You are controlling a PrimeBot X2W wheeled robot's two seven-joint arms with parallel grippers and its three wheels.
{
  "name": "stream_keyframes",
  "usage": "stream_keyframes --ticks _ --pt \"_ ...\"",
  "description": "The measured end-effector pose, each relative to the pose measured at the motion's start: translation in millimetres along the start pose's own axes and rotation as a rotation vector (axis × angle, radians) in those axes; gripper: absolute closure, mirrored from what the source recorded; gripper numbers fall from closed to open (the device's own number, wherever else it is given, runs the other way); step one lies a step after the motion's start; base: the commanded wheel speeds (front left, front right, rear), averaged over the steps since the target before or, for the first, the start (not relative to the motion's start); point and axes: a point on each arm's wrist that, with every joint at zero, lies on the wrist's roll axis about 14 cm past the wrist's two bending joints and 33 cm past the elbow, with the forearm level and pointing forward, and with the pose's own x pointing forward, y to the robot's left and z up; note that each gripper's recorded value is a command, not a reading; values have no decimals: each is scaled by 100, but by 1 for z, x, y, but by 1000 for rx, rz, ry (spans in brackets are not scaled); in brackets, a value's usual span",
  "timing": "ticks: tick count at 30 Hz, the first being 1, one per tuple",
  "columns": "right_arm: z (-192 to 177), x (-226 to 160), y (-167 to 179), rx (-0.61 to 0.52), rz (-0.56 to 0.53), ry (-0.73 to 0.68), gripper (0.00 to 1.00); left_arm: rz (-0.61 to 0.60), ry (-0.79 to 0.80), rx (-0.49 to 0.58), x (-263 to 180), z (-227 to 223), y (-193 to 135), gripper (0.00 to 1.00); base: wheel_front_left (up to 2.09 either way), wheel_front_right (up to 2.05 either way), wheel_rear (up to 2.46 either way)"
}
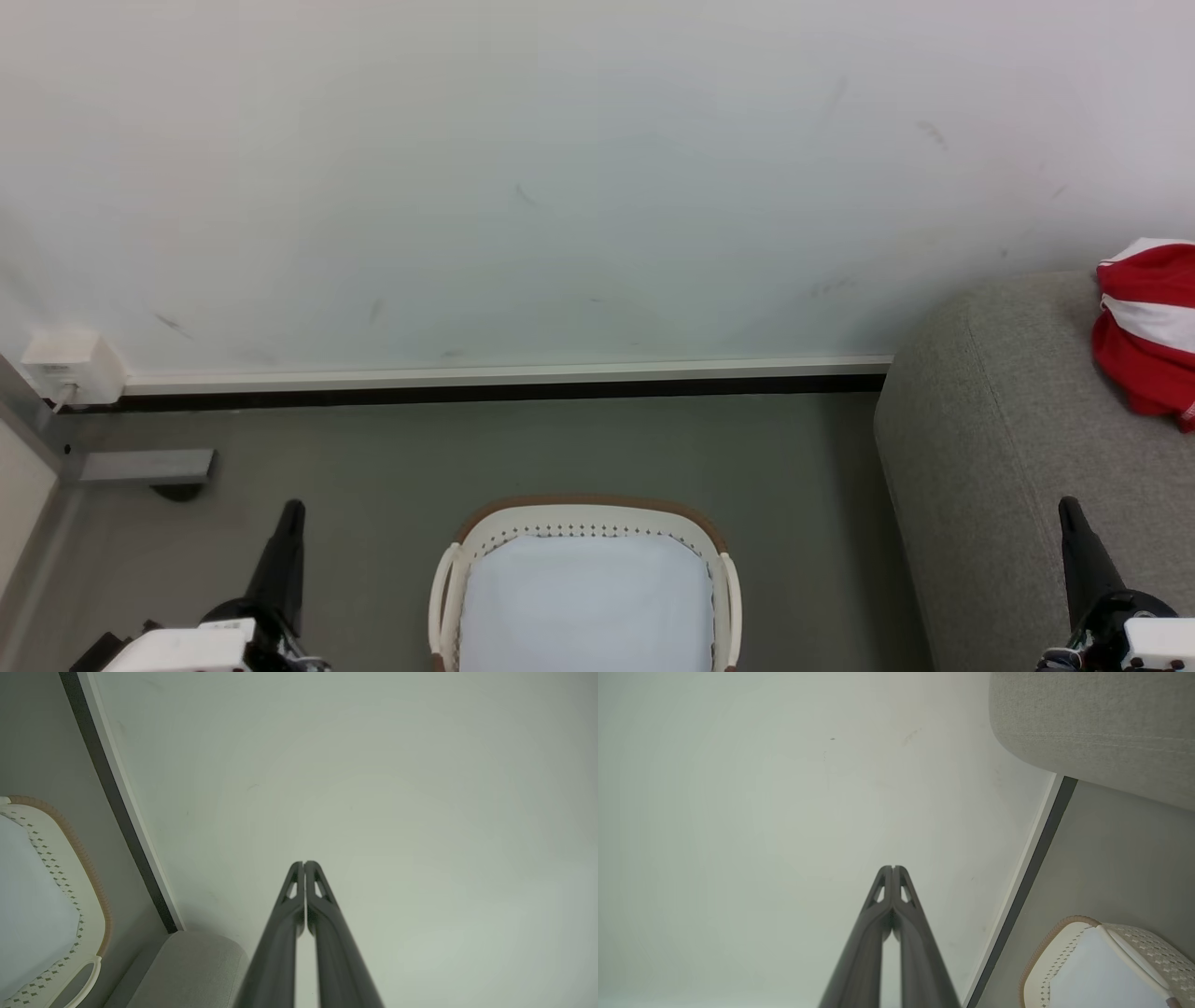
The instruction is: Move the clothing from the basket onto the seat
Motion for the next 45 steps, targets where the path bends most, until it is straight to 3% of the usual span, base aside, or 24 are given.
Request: stream_keyframes --ticks 45 --pt "0 0 0 0 0 0 100 0 0 0 0 0 0 100 0 0 0"
